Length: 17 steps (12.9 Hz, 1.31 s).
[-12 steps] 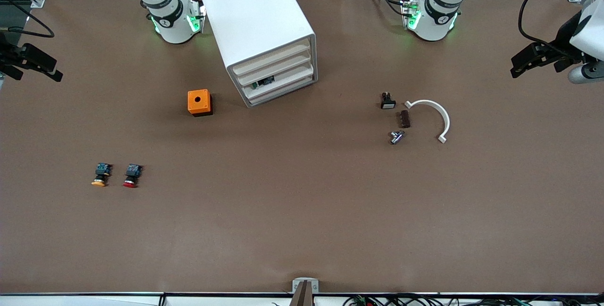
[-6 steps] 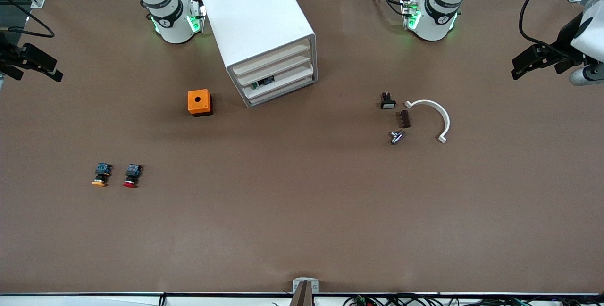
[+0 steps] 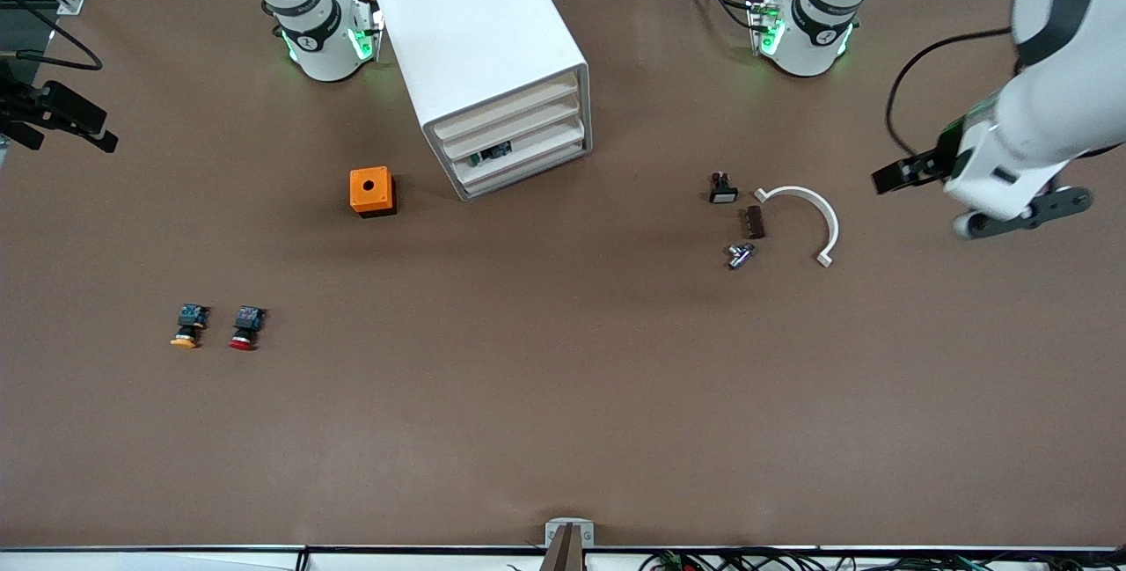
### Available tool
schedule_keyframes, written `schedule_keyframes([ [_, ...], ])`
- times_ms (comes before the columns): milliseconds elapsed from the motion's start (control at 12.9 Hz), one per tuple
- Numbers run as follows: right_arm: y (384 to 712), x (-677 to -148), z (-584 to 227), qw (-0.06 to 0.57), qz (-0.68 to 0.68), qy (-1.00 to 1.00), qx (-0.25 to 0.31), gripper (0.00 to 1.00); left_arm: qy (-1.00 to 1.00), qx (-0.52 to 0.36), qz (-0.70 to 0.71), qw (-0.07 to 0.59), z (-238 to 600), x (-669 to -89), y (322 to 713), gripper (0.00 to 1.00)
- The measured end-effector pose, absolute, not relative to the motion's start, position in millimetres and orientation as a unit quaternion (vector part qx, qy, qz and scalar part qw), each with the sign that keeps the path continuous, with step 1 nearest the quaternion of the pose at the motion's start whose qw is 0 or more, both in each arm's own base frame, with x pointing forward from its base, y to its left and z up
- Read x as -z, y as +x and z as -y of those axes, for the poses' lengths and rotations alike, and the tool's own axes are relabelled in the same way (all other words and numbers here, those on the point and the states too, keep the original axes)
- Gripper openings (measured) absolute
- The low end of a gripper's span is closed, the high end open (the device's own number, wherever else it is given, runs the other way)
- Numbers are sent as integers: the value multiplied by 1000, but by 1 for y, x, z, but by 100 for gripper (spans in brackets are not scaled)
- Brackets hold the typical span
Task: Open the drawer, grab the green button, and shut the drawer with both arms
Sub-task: 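Reach the left gripper to the cabinet's drawer handle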
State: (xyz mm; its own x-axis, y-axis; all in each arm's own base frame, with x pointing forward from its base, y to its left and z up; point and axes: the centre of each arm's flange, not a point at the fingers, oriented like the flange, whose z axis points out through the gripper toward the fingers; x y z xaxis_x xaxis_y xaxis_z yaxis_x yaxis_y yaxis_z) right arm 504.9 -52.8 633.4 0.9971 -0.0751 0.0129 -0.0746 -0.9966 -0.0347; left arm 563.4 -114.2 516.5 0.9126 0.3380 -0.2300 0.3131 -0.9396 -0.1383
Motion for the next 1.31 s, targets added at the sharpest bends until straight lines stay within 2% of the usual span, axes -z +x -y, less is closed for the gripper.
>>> schedule_keyframes([
  [232,505,-633,53,17,-37,-999,7,100,-938,-186,288,54,138,-442,585,100],
  [386,505,-634,52,16,-36,-999,8,100,-902,-211,369,74,156,-395,602,100],
  [541,505,-635,51,16,-36,-999,12,100,-869,-229,426,106,201,-354,603,100],
  [928,505,-636,52,16,-36,-999,12,100,-774,-312,529,152,285,-270,577,100],
  [1314,505,-636,52,16,-36,-999,11,100,-675,-416,580,189,373,-220,525,100],
])
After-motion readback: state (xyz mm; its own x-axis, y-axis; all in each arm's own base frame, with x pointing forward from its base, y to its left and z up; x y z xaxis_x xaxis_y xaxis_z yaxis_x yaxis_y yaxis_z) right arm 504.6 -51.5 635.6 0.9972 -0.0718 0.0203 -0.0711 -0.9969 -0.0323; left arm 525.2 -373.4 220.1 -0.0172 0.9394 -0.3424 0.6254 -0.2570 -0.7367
